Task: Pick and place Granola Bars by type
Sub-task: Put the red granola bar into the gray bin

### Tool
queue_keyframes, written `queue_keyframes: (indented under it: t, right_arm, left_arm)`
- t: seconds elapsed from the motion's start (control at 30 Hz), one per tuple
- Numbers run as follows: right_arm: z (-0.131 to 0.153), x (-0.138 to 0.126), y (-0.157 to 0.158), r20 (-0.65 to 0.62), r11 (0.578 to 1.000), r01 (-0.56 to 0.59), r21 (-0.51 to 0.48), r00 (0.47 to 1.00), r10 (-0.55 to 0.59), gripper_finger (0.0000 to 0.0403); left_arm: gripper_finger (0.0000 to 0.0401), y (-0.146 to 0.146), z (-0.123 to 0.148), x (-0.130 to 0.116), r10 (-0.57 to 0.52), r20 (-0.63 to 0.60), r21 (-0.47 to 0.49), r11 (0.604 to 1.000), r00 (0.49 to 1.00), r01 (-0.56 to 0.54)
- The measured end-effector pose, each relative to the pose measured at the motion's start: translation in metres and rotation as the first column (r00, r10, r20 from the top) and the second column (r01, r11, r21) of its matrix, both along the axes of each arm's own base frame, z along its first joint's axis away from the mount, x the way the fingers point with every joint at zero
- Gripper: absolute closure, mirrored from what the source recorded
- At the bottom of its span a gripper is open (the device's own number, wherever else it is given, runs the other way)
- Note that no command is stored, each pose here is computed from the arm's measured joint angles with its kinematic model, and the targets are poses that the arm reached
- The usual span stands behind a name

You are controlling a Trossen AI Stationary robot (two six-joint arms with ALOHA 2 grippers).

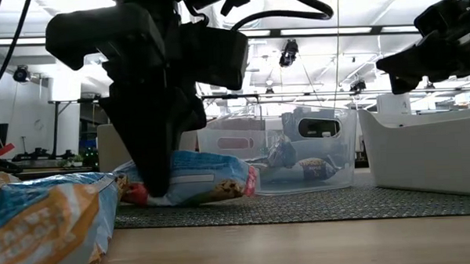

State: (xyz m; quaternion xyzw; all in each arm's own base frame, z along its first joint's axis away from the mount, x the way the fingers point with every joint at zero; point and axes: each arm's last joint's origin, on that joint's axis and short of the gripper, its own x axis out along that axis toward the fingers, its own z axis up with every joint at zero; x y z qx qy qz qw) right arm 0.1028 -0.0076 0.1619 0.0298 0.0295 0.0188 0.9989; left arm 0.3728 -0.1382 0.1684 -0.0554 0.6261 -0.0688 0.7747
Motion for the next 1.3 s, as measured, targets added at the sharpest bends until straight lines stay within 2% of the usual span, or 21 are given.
queue_keyframes:
  t: [0.1, 0.23, 0.53, 0.7, 0.9, 1.17, 1.3]
  right_arm:
    - [0.000, 0.000, 0.000, 0.000, 1.000, 0.001, 0.000, 1.000, -0.001, 0.0394]
    - [0.000, 0.000, 0.000, 0.000, 1.000, 0.000, 0.000, 1.000, 0.000, 0.0394]
    - [0.000, 0.000, 0.000, 0.000, 1.000, 0.000, 0.000, 1.000, 0.000, 0.0394]
    - [0.000, 0.000, 0.000, 0.000, 1.000, 0.000, 0.000, 1.000, 0.000, 0.0394]
    - [0.000, 0.000, 0.000, 0.001, 1.000, 0.001, 0.000, 1.000, -0.001, 0.0394]
    - [0.000, 0.000, 0.000, 0.000, 1.000, 0.000, 0.000, 1.000, 0.000, 0.0394]
    - [0.000, 0.000, 0.000, 0.000, 1.000, 0.000, 0.000, 1.000, 0.000, 0.0394]
  left_arm:
    - [0.0389, 0.000, 0.004, -0.001, 0.000, 0.010, -0.004, 1.000, 1.000, 0.000]
    - [0.0390, 0.003, 0.033, -0.004, 0.008, 0.064, -0.016, 1.000, 0.998, -0.007]
    - [0.0393, 0.034, 0.123, -0.032, 0.083, 0.127, 0.159, 0.982, 0.988, -0.103]
    - [0.0393, 0.060, 0.151, -0.050, 0.169, 0.094, 0.235, 0.954, 0.981, -0.187]
    - [0.0393, 0.095, 0.146, -0.062, 0.363, -0.001, 0.277, 0.895, 0.932, -0.348]
    - [0.0393, 0.134, 0.115, -0.060, 0.504, -0.051, 0.285, 0.835, 0.862, -0.471]
    - [0.0393, 0.147, 0.104, -0.064, 0.542, -0.053, 0.277, 0.815, 0.839, -0.509]
